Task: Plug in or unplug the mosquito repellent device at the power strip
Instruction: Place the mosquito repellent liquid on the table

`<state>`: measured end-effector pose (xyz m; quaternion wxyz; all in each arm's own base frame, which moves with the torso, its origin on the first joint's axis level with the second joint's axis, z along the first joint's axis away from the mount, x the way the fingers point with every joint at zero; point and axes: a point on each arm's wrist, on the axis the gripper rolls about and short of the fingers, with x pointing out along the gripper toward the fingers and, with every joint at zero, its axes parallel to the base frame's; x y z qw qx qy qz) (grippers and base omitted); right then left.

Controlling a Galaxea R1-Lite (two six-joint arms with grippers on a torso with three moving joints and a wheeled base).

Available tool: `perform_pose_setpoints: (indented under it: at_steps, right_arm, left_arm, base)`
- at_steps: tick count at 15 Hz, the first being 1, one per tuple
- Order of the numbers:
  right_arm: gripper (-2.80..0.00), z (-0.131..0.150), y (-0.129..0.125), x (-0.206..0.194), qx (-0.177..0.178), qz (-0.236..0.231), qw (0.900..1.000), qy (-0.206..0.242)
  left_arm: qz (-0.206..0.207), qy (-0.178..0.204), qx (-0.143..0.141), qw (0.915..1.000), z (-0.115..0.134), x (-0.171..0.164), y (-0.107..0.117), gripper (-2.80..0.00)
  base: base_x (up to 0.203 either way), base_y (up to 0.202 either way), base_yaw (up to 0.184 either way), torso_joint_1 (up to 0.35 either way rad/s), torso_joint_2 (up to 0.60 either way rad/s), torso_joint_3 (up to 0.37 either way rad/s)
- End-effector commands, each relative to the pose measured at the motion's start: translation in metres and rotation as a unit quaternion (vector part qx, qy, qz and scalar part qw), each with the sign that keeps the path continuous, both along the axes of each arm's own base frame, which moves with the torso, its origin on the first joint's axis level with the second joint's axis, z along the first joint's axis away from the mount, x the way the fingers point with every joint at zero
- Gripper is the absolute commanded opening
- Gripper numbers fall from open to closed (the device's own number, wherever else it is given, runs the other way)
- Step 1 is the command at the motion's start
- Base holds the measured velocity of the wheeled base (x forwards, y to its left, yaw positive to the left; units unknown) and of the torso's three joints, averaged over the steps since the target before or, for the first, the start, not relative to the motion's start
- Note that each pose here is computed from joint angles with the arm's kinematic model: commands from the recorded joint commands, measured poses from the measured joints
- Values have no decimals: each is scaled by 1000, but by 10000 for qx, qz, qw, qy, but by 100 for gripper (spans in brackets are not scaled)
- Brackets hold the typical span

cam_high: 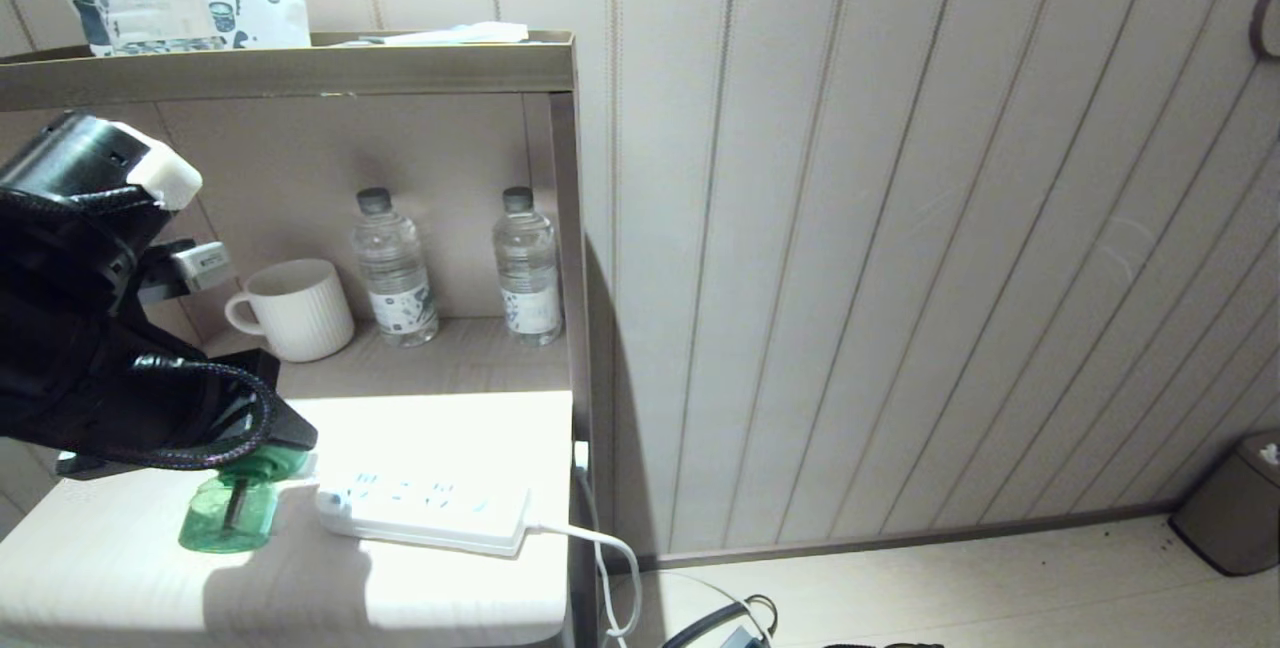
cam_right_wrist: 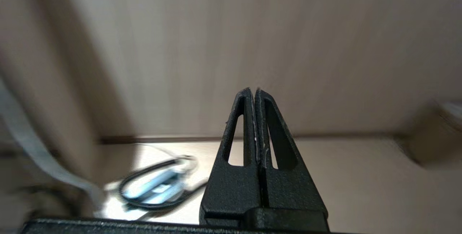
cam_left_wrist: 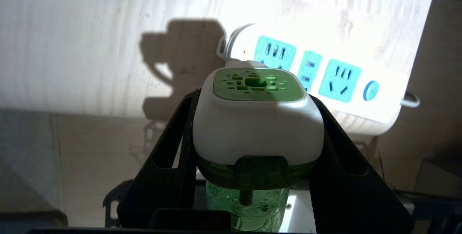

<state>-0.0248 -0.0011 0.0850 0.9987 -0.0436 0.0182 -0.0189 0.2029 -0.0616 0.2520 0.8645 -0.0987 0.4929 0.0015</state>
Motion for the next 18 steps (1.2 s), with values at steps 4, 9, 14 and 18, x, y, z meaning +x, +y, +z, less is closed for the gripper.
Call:
perform_pose_setpoints:
  at_steps: [4,9,14,18]
  right_arm:
    - [-280,-10,1,1,127,246,9996,22]
    - [-280,-10,1,0,157,237,9996,16]
    - [-280,-10,1,0,157,237,9996,16]
    - [-280,-10,1,0,157,237,9996,16]
  left_arm:
    - [165,-534,2,9984,8,-17,14,-280]
    - [257,-605,45,9978,6,-30,24,-280]
    - [343,-1136,56,9929,-5,-57,37,-280]
    - [375,-1632,21,9859,-24,-75,42,-280]
  base:
    - [0,0,0,0,0,0]
    - [0,0,0,0,0,0]
    - [0,0,0,0,0,0]
    - [0,0,0,0,0,0]
